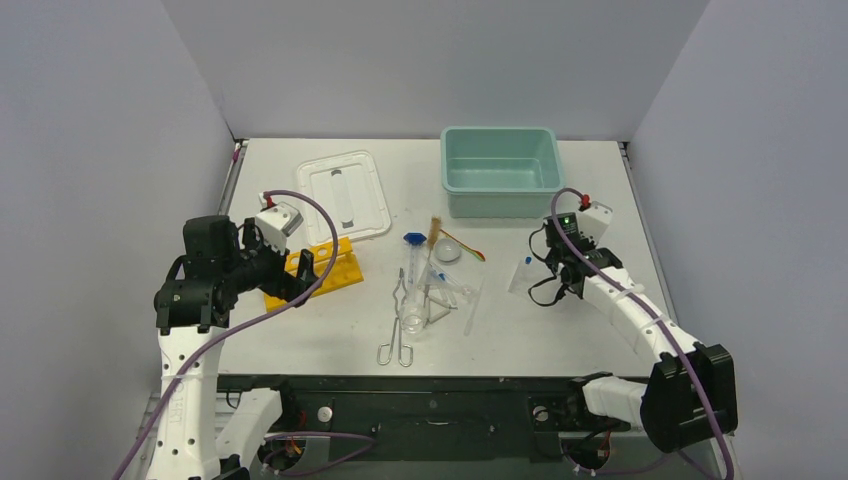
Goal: Organize the chemistry lab equipment
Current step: Pick up the test tube at the center of the board, then insert the test tube into the slot of the test tube rack.
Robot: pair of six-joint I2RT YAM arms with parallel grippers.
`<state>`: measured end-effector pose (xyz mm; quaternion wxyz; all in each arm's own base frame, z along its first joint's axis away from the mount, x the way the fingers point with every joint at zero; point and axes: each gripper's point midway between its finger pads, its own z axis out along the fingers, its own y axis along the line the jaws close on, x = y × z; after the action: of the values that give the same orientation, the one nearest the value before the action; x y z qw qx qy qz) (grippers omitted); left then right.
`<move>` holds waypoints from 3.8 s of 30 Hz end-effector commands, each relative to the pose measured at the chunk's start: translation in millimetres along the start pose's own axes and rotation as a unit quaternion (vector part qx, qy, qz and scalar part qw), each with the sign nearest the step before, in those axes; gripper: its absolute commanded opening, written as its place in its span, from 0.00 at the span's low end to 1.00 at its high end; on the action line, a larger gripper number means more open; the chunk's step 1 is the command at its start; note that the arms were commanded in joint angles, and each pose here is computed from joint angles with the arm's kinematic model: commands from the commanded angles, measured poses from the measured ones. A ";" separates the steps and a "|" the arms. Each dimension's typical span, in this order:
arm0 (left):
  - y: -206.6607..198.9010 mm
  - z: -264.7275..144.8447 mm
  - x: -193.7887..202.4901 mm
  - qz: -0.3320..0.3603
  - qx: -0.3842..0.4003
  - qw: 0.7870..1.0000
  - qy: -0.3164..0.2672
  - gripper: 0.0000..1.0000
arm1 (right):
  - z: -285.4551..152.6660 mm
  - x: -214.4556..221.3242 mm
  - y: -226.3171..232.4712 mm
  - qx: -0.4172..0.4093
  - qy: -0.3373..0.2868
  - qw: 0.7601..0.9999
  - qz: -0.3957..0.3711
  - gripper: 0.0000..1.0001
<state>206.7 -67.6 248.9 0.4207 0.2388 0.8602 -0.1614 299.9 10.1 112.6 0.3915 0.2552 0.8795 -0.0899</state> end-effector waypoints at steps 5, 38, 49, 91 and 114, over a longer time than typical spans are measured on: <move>4.5 -5.8 -8.3 0.016 -0.016 1.000 -0.012 0.97 | 6.6 -21.8 14.7 0.009 -0.042 0.999 0.010 0.00; 6.2 -7.8 -5.1 0.023 -0.025 0.999 -0.011 0.97 | -3.4 -8.1 13.3 0.020 -0.065 0.998 -0.010 0.00; 6.7 -10.4 -6.2 0.025 -0.029 0.999 -0.011 0.97 | -0.6 1.5 10.9 0.020 -0.055 0.998 -0.014 0.00; 8.4 -15.6 -9.8 0.033 -0.039 0.999 -0.013 0.97 | -27.9 0.7 23.6 -0.042 -0.074 0.996 0.020 0.39; 2.9 -15.0 -4.5 0.015 -0.027 1.000 -0.004 0.96 | -121.1 99.6 217.9 -0.293 0.041 0.929 -0.222 0.27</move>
<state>200.5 -57.6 245.7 0.4157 0.2380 0.8679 -0.1317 274.6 253.8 149.6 0.4129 -0.0267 0.9045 0.1036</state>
